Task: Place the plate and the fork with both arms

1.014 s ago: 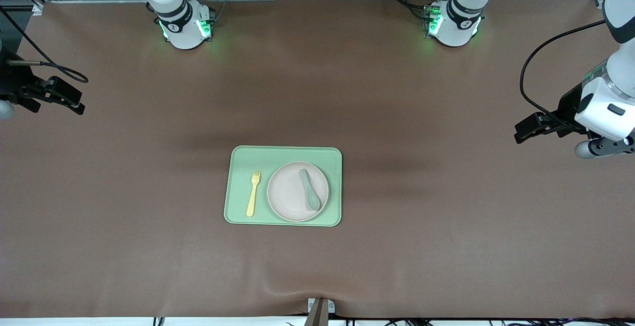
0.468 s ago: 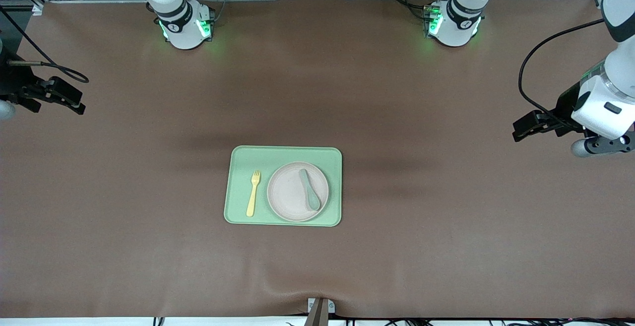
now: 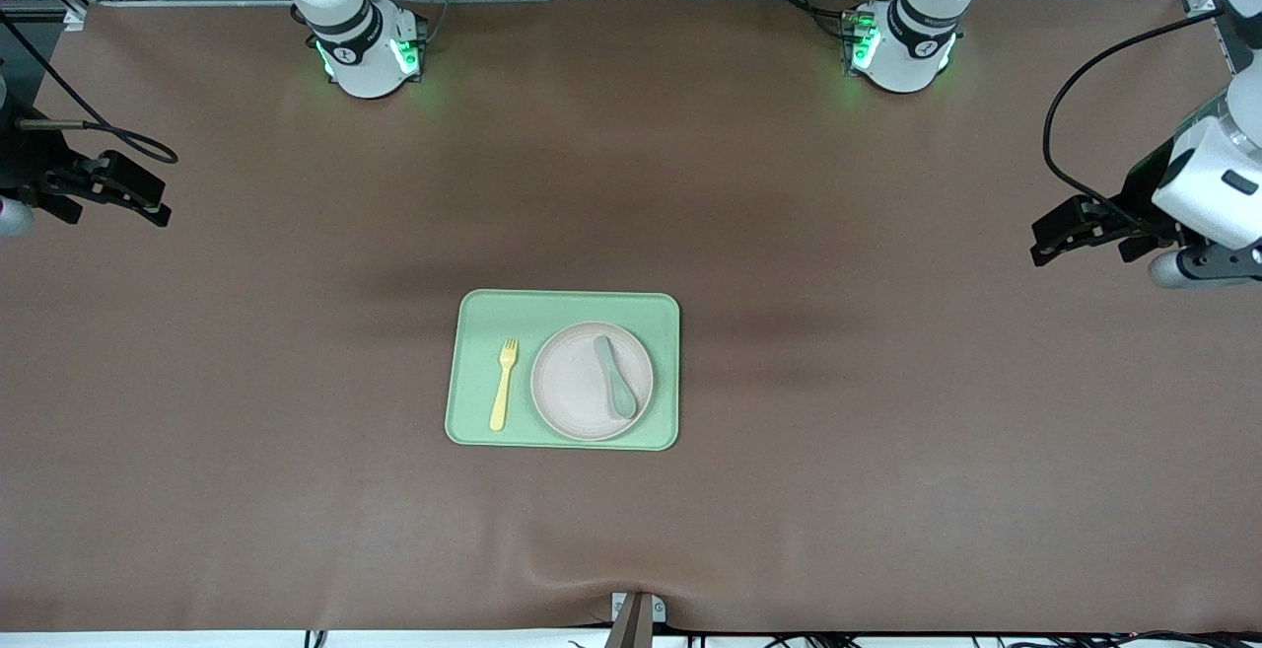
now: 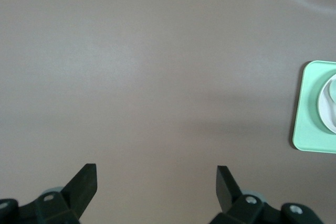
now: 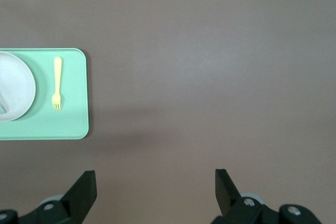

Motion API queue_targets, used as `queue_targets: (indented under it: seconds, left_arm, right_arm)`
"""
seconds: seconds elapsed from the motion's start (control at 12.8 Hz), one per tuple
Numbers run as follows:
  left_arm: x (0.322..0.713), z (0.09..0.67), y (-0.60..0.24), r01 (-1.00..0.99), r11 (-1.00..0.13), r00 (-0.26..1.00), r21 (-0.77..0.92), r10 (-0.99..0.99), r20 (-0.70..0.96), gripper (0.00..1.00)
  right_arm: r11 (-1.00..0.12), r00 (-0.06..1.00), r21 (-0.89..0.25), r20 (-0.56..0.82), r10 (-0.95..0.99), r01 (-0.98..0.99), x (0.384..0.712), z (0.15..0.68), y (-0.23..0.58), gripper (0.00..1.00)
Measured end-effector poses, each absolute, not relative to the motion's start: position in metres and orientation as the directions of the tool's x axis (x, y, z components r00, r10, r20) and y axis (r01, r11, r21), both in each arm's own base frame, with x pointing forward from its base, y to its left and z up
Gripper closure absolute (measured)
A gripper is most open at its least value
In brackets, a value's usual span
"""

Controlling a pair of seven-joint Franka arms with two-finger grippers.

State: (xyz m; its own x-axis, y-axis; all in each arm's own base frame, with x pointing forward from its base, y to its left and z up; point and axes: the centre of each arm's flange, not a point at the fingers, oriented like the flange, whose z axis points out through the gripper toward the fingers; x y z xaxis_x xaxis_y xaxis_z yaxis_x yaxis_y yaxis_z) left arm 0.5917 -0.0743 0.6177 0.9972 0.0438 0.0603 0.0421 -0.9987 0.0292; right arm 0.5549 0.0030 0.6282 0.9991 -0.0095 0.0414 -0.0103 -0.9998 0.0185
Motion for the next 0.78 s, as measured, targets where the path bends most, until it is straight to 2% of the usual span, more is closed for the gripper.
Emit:
queue_targets:
  seconds: [0.78]
  left_arm:
    - [0.574,0.627,-0.074,-0.054,-0.998,0.998,0.020,-0.053,0.019,0.00]
  right_arm:
    - [-1.000,0.999,0.020,0.037,0.025,0.025,0.555,0.628,0.002,0.00]
